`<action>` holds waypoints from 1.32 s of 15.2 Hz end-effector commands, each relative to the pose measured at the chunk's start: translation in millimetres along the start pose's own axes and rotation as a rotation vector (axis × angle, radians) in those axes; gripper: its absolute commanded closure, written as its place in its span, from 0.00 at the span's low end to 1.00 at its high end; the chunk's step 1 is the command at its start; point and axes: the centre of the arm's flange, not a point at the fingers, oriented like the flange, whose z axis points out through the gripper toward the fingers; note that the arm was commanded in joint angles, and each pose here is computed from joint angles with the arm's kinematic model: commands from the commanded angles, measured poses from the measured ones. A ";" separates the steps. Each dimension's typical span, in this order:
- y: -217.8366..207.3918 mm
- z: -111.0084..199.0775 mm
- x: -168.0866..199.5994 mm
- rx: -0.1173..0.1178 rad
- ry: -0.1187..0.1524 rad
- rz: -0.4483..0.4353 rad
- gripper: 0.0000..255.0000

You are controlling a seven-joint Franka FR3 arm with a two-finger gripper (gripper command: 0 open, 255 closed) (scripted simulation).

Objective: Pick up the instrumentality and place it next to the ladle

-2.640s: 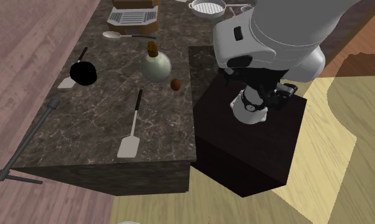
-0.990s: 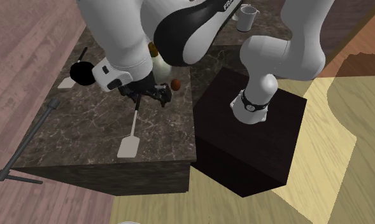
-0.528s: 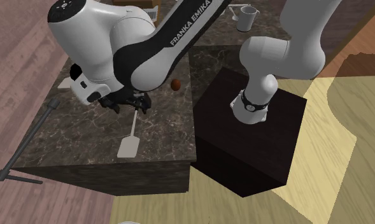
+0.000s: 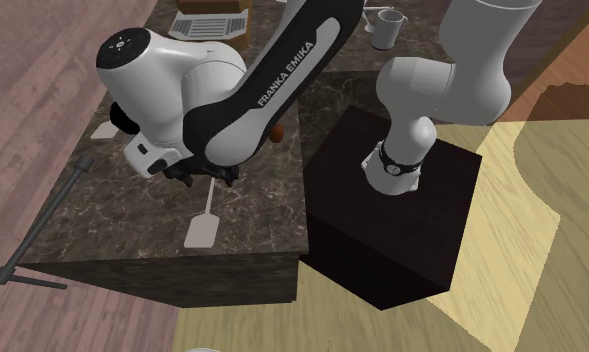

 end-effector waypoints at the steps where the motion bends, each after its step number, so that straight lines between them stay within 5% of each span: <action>1: 0.0 2.3 -0.2 0.000 0.000 0.000 0.00; 6: 0.0 2.3 -0.3 0.000 0.000 0.000 0.00; 7: 0.0 2.3 -0.3 0.000 0.000 0.000 1.00; 20: 0.0 -18.8 -1.6 0.000 0.000 0.000 1.00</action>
